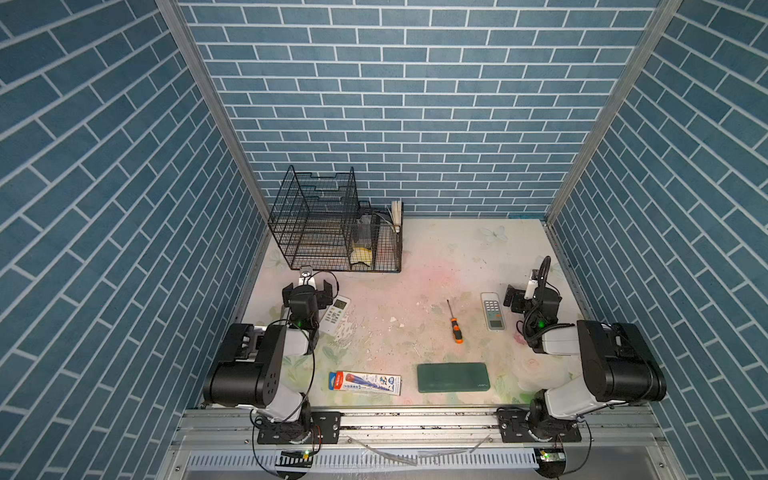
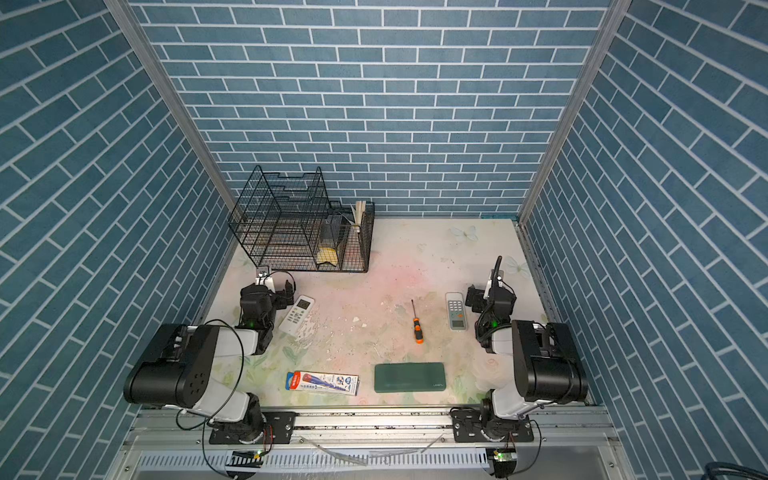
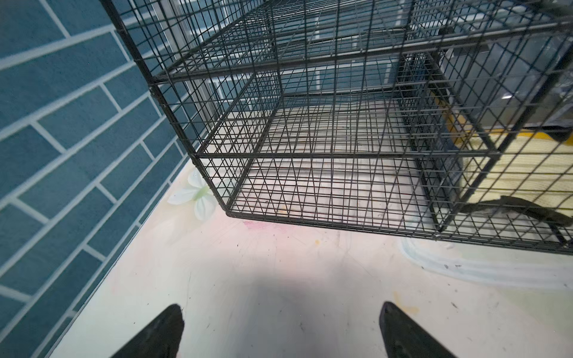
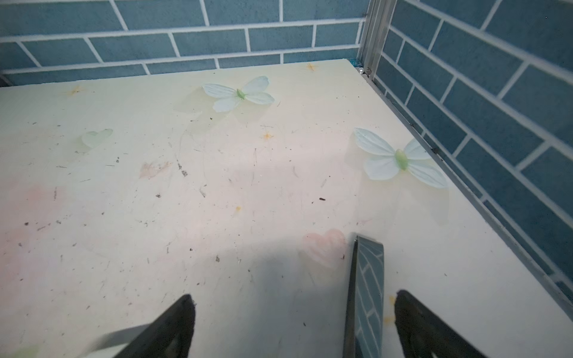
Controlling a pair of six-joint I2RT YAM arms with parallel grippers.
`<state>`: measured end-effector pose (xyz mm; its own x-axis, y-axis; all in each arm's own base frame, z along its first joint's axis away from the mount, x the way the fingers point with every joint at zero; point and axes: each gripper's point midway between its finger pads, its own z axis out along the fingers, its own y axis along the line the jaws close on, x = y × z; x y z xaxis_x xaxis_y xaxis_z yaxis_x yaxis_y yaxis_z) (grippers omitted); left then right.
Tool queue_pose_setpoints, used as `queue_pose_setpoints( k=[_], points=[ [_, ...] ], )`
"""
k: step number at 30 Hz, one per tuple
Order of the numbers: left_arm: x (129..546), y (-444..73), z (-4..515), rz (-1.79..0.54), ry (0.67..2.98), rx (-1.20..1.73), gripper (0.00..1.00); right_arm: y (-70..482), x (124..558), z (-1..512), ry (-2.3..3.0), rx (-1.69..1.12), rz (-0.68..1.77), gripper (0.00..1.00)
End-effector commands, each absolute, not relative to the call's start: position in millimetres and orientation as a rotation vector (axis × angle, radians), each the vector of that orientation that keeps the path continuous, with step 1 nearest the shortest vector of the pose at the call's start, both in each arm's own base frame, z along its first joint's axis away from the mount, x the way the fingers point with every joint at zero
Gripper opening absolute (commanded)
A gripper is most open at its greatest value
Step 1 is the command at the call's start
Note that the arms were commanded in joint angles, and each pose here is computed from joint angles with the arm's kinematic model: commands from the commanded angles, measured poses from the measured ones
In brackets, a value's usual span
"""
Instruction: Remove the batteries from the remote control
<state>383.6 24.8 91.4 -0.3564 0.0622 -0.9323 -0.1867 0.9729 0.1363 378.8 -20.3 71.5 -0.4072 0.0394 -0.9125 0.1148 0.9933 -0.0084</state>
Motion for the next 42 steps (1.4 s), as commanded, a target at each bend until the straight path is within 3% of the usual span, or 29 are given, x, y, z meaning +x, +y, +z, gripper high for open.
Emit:
queue_pose_setpoints(
  k=[1,37,42],
  points=[
    [389.9,23.2,97.3,0.266,1.899,-0.081,1.0,-24.7,393.1,89.1,1.933,0.083,-0.122,0.99],
    [389.7,23.1,96.9,0.266,1.9,-0.081,1.0,-24.6,393.5,89.2,1.934,0.086,-0.118,0.99],
    [380.4,29.5,116.5,0.284,1.855,-0.122,1.0,-28.7,391.3,99.3,1.92,0.105,-0.14,0.99]
  ],
)
